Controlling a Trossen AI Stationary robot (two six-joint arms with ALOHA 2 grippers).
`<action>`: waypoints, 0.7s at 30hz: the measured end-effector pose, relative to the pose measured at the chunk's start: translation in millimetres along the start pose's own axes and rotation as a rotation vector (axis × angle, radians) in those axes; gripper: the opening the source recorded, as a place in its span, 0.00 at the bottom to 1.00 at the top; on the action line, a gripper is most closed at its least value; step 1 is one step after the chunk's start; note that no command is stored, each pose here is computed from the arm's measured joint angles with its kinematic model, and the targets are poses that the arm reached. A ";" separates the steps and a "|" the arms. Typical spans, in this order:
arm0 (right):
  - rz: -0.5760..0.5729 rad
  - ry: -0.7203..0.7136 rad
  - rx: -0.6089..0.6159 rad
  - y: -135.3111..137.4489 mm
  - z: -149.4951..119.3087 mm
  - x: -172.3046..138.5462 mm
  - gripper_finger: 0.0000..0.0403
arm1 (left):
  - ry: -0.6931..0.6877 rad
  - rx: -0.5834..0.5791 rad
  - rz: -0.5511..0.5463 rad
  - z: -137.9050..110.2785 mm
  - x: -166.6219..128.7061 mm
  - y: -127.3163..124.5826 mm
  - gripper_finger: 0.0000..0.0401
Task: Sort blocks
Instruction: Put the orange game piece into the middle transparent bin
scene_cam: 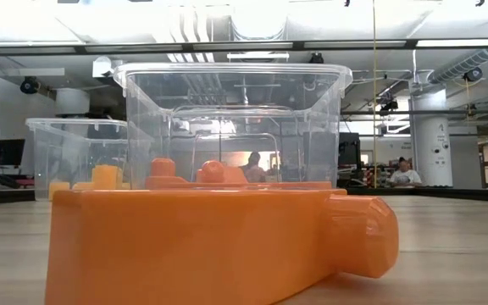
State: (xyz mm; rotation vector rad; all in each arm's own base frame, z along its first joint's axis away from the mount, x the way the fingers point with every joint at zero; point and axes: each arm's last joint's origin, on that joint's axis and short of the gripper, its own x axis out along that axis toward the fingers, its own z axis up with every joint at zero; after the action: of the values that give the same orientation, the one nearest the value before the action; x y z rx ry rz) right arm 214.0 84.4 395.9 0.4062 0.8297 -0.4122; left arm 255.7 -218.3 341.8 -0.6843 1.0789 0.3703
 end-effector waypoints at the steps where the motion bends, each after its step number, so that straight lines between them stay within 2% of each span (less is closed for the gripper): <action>1: -0.002 -0.002 -0.001 -0.1 0.0 0.0 0.03 | -0.007 0.013 -0.005 -4.0 8.2 -5.8 0.81; 5: -0.006 -0.003 -0.029 0.5 0.0 1.0 0.03 | -0.017 0.039 -0.012 -19.1 42.4 -25.3 0.81; 9: -0.014 0.002 -0.045 2.5 -0.2 4.1 0.03 | -0.021 0.055 0.042 -26.7 70.8 -37.0 0.81; 15: -0.024 -0.005 -0.050 2.1 0.6 5.1 0.03 | -0.092 0.105 0.108 -30.7 101.1 -50.7 0.81; 21: -0.030 -0.007 -0.042 0.7 2.2 6.1 0.03 | -0.102 0.139 0.150 -35.1 126.7 -55.9 0.81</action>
State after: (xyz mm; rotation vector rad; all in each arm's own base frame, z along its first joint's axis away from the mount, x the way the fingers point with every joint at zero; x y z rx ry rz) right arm 219.4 82.7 392.7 0.3532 0.8372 -0.4226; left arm 320.5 -289.3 236.1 -0.4580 1.0505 0.4499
